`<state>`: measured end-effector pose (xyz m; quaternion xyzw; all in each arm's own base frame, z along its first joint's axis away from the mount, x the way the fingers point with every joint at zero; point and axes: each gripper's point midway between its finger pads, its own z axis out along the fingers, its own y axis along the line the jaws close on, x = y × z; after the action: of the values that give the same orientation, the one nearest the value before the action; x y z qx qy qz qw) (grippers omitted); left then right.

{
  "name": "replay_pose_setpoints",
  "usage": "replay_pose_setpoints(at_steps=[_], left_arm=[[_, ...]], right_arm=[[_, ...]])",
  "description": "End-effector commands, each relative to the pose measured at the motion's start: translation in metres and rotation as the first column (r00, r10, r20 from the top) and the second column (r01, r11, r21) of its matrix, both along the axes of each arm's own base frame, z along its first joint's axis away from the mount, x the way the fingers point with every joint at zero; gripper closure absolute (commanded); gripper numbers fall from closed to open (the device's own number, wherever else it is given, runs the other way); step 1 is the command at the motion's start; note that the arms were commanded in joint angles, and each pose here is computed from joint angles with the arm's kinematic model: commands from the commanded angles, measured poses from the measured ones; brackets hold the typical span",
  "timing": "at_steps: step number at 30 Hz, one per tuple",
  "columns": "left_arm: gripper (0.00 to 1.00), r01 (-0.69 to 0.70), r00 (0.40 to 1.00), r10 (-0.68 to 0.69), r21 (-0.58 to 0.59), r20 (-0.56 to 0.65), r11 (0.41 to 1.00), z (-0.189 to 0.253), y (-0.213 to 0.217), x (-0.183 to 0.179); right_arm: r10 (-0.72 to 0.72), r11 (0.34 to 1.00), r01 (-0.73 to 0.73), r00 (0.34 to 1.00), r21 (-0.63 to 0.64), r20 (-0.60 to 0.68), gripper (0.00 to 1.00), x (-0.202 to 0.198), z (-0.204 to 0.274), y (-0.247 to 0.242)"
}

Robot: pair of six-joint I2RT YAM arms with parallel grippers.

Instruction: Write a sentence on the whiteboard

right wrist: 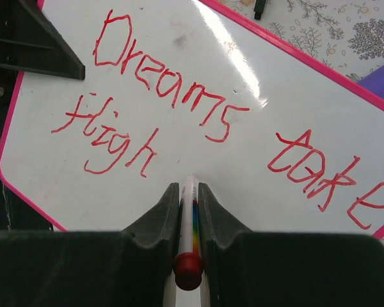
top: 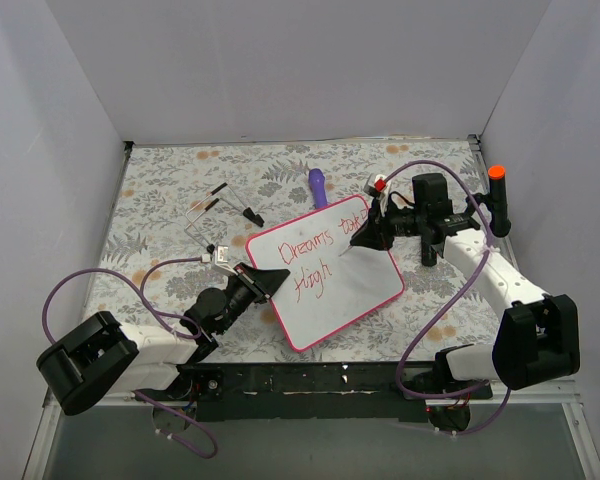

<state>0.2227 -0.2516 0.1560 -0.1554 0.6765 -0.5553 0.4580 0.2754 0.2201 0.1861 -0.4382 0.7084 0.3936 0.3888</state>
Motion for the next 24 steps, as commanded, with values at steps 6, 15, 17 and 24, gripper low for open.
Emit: replay_pose_setpoints(at_steps=[6, 15, 17, 24], left_arm=[[1.0, 0.037, 0.986, 0.003, -0.233, 0.167, 0.972, 0.078, 0.001, -0.005], [1.0, 0.041, 0.985, 0.001, -0.24, 0.174, 0.97, 0.081, 0.001, -0.006], [1.0, 0.039, 0.985, 0.002, -0.236, 0.172, 0.971, 0.08, 0.002, -0.006], [1.0, 0.035, 0.985, 0.007, -0.239, 0.173, 0.97, 0.08, 0.003, -0.006]], right_arm=[[-0.003, 1.0, 0.002, 1.0, 0.004, 0.023, 0.99, 0.002, -0.002, 0.002], [-0.001, 1.0, 0.001, 1.0, -0.01, 0.011, 0.99, 0.0, -0.008, 0.001], [0.006, 1.0, -0.006, 1.0, -0.014, 0.013, 0.99, -0.002, -0.009, 0.001], [0.042, 0.998, -0.043, 0.999, -0.047, -0.019, 0.99, -0.02, -0.023, -0.003]])
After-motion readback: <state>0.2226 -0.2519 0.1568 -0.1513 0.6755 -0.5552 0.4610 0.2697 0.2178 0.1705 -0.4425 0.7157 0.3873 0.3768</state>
